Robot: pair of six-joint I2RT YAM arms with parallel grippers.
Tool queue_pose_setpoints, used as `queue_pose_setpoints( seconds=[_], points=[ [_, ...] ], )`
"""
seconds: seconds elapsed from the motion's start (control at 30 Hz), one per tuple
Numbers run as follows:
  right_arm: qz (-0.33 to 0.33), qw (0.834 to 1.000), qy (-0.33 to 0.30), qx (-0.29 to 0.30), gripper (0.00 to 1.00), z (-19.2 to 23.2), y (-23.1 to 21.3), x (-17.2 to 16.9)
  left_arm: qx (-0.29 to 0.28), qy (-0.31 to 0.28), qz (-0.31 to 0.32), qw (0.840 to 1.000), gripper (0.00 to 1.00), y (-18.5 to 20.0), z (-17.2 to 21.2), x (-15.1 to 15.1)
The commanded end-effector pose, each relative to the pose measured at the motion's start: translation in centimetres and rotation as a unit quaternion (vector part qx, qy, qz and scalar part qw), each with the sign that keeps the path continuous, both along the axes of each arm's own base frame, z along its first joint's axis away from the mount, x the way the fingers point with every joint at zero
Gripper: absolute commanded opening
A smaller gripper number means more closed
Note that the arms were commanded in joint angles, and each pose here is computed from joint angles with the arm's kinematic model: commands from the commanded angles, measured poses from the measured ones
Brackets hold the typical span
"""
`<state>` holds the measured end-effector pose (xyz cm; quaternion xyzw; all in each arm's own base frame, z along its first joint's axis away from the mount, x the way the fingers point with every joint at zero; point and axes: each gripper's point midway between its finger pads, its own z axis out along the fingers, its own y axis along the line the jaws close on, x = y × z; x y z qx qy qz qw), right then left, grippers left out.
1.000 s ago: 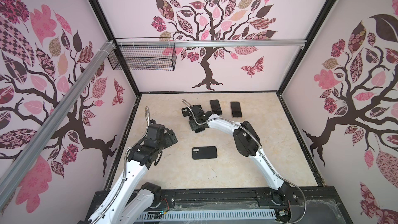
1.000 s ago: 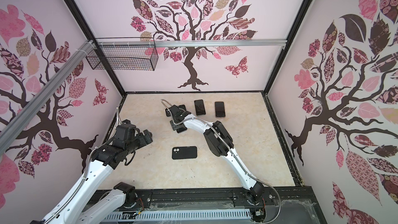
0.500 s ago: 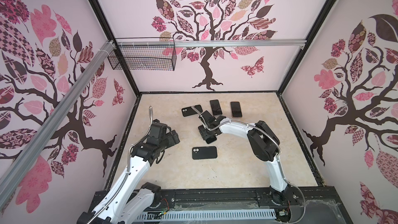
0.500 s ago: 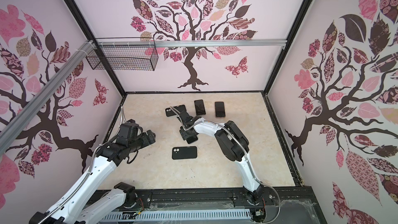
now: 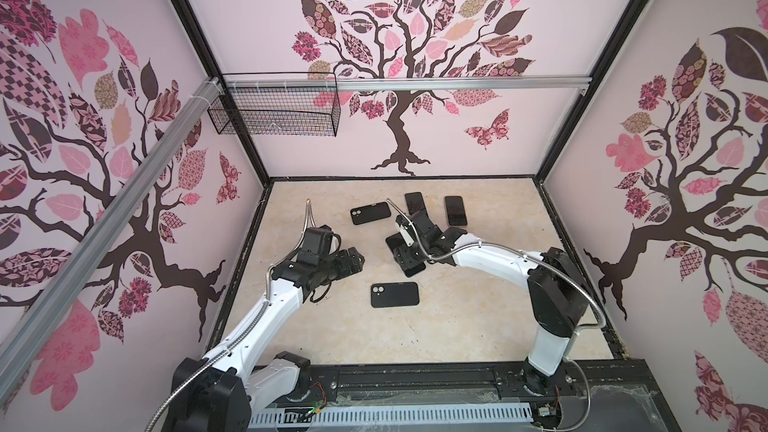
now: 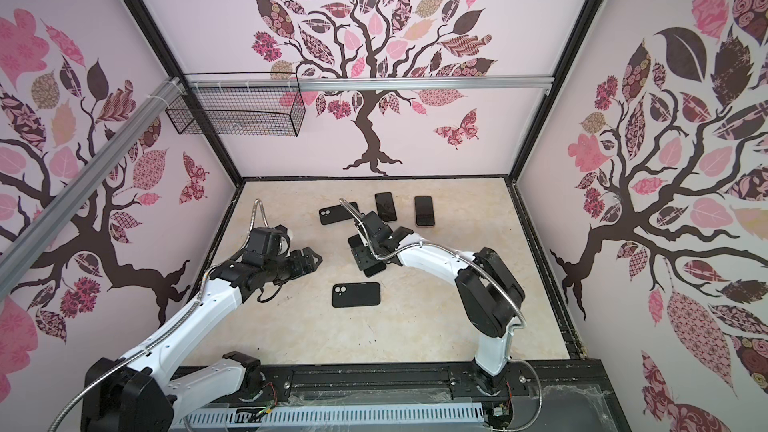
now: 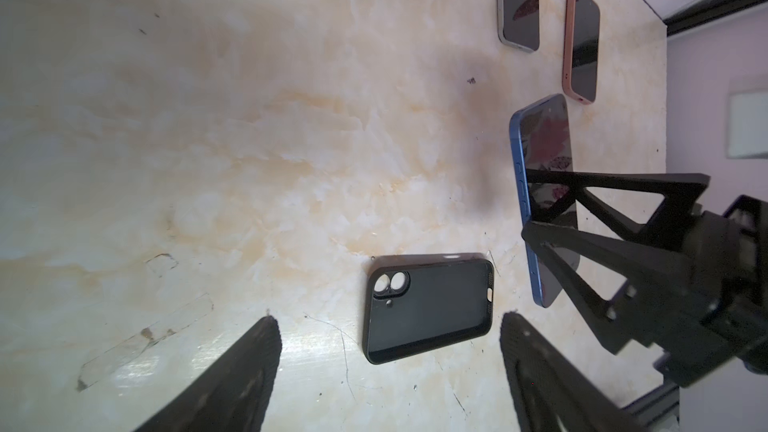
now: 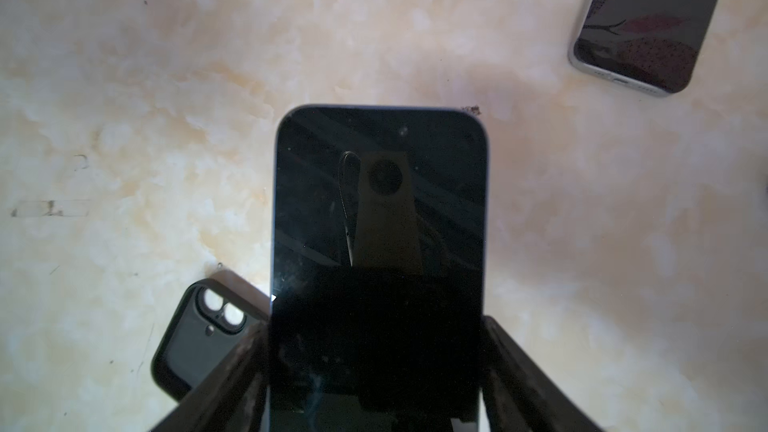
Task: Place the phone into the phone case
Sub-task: 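Lift the blue-framed phone with the right gripper and carry it toward the left gripper, then grasp the blue-framed phone's other edge with the left gripper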
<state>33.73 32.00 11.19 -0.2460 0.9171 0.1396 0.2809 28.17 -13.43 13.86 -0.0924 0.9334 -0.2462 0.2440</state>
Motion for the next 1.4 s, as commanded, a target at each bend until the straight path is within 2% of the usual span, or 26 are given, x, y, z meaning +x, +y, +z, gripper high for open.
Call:
queue_pose_setpoints(
  seconds=[0.0,0.37,0.93,1.37],
  points=[
    [0.006,0.996,-0.041,0.076,0.3,5.3,0.5,-0.4,-0.057,-0.029,-0.057,0.996,0.83,-2.7,3.2,1.2],
    [0.02,0.993,-0.033,0.113,0.29,6.5,-0.6,-3.3,-0.17,-0.05,-0.135,0.975,0.79,-6.8,6.0,1.5],
    [0.067,0.984,-0.041,0.16,0.28,9.3,0.5,-6.5,-0.252,-0.027,-0.199,0.947,0.73,-9.4,8.3,0.6],
    [0.086,0.982,-0.052,0.161,0.27,10.0,1.0,-7.6,-0.284,-0.004,-0.201,0.938,0.53,-10.2,8.3,1.1]
  ],
)
